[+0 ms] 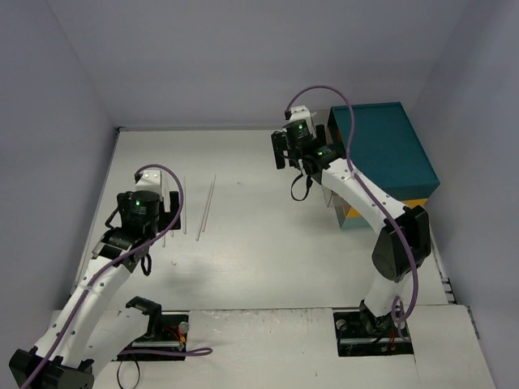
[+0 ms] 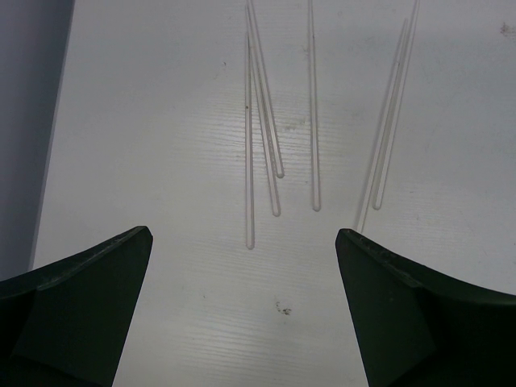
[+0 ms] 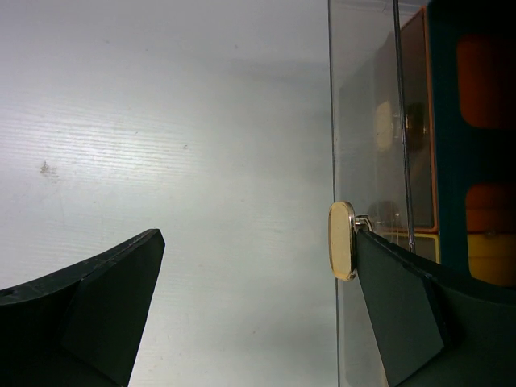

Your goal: Sort the eating utensils into containers

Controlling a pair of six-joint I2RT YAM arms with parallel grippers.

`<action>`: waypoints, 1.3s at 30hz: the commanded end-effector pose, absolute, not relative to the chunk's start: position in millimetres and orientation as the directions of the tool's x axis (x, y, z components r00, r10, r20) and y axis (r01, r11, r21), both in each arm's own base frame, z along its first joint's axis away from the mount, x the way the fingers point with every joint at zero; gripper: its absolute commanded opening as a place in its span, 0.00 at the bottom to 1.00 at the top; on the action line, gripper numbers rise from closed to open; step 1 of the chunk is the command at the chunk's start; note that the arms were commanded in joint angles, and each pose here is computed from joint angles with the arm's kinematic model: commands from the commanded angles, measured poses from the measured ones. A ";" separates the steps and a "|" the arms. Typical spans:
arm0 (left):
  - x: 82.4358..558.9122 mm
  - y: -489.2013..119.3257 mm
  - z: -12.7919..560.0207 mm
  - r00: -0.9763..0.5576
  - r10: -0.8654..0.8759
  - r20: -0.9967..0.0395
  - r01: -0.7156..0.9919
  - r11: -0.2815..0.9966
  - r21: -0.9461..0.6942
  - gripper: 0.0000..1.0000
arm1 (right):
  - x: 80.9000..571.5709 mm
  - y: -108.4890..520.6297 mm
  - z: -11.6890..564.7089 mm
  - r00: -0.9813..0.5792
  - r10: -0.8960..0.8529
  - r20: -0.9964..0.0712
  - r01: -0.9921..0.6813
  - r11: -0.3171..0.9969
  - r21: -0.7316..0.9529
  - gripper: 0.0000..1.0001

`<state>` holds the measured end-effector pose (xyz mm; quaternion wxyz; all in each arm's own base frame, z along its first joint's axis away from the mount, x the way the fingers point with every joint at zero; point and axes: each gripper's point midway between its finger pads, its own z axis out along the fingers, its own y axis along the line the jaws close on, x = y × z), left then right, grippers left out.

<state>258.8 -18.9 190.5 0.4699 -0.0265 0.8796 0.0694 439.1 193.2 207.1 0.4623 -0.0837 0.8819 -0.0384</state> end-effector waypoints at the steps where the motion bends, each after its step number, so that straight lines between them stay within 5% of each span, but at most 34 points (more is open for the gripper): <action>1: 266.9 -14.5 205.2 -0.503 0.011 -0.864 -0.140 0.986 0.094 0.97 | 440.5 222.1 244.4 -0.484 -0.135 -0.864 -0.150 0.986 -0.070 1.00; 12: 267.4 -14.9 203.9 -0.508 0.015 -0.861 -0.136 0.986 0.098 0.97 | 439.4 213.8 303.4 -0.361 -0.265 -0.894 -0.138 0.964 -0.229 1.00; 21: 267.4 -13.9 202.8 -0.511 0.019 -0.860 -0.138 0.985 0.105 0.97 | 435.6 187.9 288.6 -0.399 -0.290 -0.870 -0.046 0.954 -0.297 1.00; 39: 268.3 -15.7 200.8 -0.519 0.022 -0.855 -0.130 0.986 0.104 0.97 | 420.7 202.4 236.9 -0.522 -0.163 -0.837 -0.167 0.982 -0.087 1.00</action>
